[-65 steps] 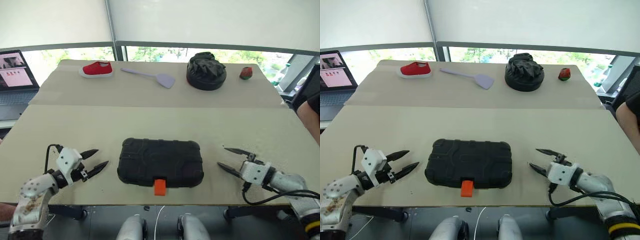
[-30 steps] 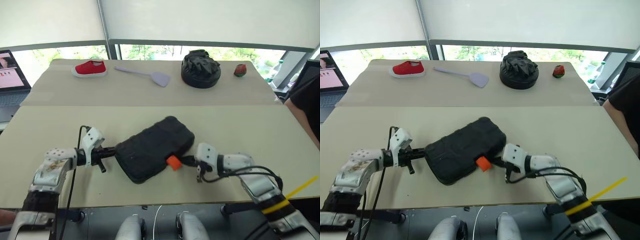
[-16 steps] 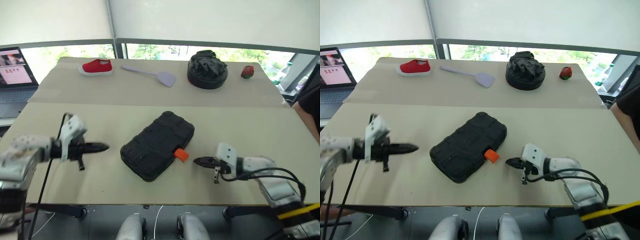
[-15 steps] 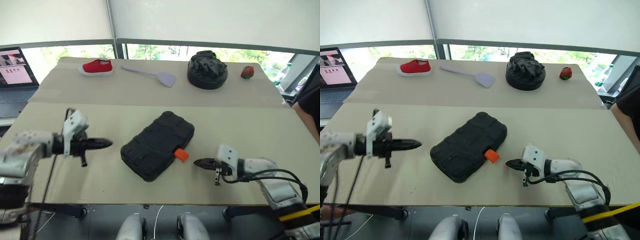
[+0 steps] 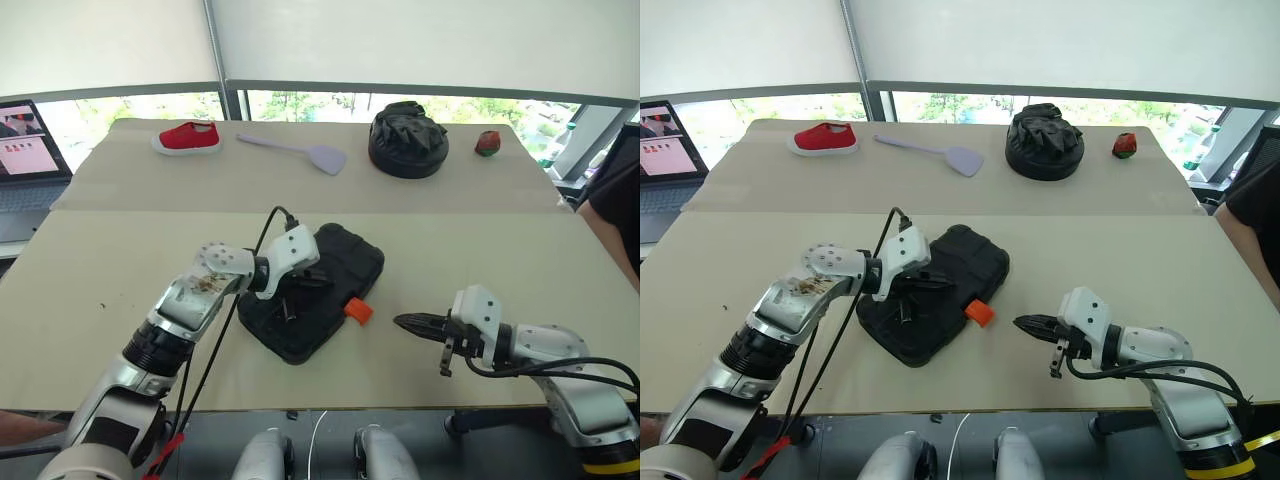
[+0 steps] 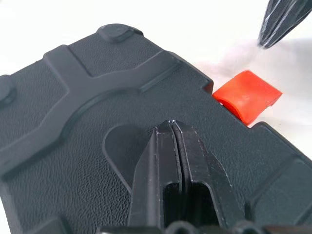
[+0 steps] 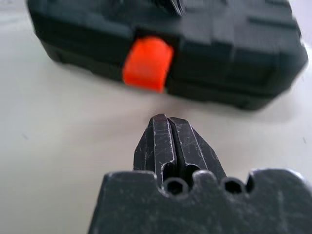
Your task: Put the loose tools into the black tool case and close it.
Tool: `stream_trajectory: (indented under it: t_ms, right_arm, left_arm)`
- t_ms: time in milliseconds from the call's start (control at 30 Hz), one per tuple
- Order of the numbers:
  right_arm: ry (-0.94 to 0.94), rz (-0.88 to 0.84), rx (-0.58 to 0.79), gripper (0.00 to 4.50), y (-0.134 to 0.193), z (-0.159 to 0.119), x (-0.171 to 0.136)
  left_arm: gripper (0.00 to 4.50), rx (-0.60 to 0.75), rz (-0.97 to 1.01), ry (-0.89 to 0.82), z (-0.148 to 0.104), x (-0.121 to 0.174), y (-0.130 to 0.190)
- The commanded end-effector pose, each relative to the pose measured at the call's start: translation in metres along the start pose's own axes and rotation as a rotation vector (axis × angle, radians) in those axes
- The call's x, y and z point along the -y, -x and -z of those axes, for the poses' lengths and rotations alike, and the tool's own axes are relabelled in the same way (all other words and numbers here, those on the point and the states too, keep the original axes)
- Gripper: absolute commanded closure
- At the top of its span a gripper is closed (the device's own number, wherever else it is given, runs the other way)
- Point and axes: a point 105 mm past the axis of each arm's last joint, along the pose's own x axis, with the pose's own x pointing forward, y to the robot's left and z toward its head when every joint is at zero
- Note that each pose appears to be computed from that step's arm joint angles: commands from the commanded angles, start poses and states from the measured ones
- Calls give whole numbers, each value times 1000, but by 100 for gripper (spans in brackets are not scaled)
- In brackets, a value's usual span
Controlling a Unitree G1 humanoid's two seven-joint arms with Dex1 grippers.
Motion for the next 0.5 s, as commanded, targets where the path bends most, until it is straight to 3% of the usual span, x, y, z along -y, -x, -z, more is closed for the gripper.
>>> stream_trajectory:
  t_ms: [33, 500]
  right_arm:
    - [24, 11, 58, 450, -4, -19, 3]
    - [34, -59, 31, 450, -42, 0, -3]
  left_arm:
    - [442, -109, 75, 122, 40, 20, -16]
    - [442, -90, 20, 193, 39, 10, -5]
